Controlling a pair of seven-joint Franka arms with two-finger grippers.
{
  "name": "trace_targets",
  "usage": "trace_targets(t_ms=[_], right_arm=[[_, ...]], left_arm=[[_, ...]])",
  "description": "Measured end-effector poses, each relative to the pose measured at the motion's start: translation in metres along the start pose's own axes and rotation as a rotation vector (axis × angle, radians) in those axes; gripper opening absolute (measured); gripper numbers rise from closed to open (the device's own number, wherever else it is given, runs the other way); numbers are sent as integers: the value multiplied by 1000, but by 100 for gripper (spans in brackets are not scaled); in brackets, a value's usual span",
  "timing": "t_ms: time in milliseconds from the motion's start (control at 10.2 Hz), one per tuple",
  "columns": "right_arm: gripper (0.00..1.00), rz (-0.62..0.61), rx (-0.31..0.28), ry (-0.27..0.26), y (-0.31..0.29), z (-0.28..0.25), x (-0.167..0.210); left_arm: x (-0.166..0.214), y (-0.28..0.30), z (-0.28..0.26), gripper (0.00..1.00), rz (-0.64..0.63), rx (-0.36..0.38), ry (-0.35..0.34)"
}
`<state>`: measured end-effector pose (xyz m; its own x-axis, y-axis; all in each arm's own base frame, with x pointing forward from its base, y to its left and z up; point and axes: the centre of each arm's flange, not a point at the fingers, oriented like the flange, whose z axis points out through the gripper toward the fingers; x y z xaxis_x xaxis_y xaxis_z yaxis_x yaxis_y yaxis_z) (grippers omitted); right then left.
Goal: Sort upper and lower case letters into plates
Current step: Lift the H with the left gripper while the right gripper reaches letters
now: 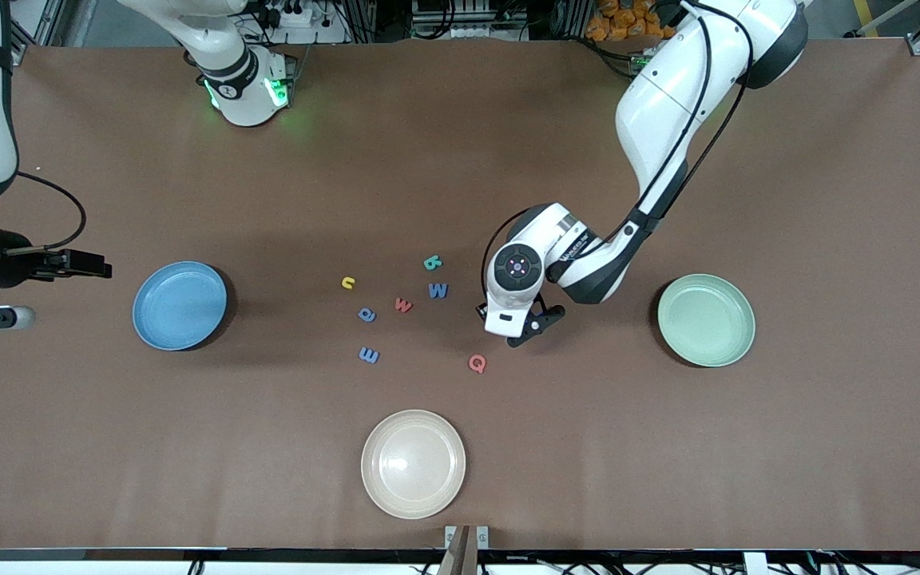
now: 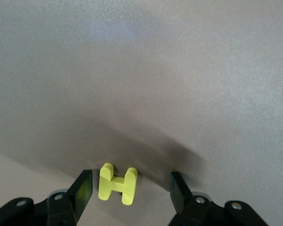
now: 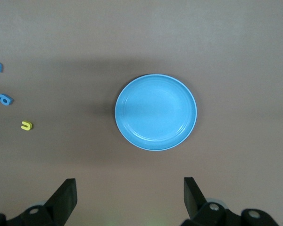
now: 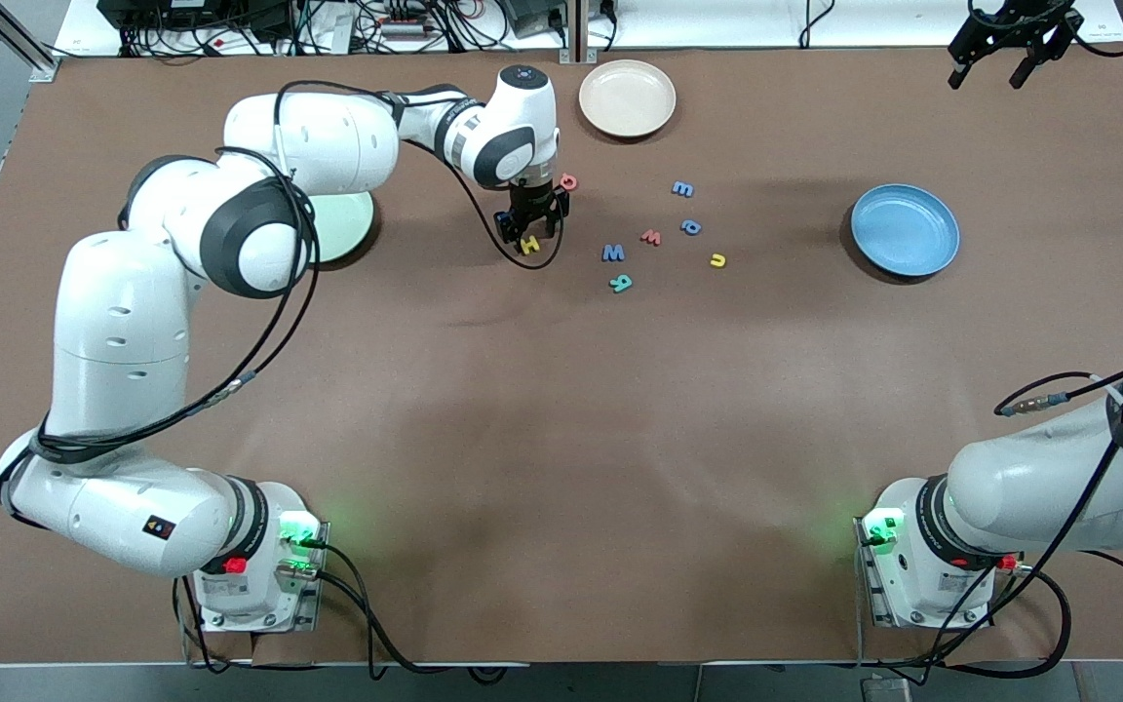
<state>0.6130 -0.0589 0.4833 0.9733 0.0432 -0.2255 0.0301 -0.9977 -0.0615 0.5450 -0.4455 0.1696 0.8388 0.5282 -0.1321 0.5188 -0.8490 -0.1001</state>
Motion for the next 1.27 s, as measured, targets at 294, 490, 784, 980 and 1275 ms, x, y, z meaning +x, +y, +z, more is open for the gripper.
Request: trace_targets(t_ms=[294, 490, 784, 980, 1275], right_arm=[[100, -19, 41, -10, -13, 11, 2], [100, -75, 62, 20, -52, 9, 8], [100, -150, 48, 27, -102, 12, 11], [100, -191, 37, 22, -137, 15, 9], [100, -221, 25, 7, -174, 26, 5]], left_arm=[[-4, -2, 2, 61, 6, 6, -4], [-5, -2, 3, 61, 18, 8, -4], [-4, -2, 2, 58, 32, 8, -4], [-4, -3, 0, 48, 32, 11, -4], [-2, -5, -2, 36, 32, 14, -3]])
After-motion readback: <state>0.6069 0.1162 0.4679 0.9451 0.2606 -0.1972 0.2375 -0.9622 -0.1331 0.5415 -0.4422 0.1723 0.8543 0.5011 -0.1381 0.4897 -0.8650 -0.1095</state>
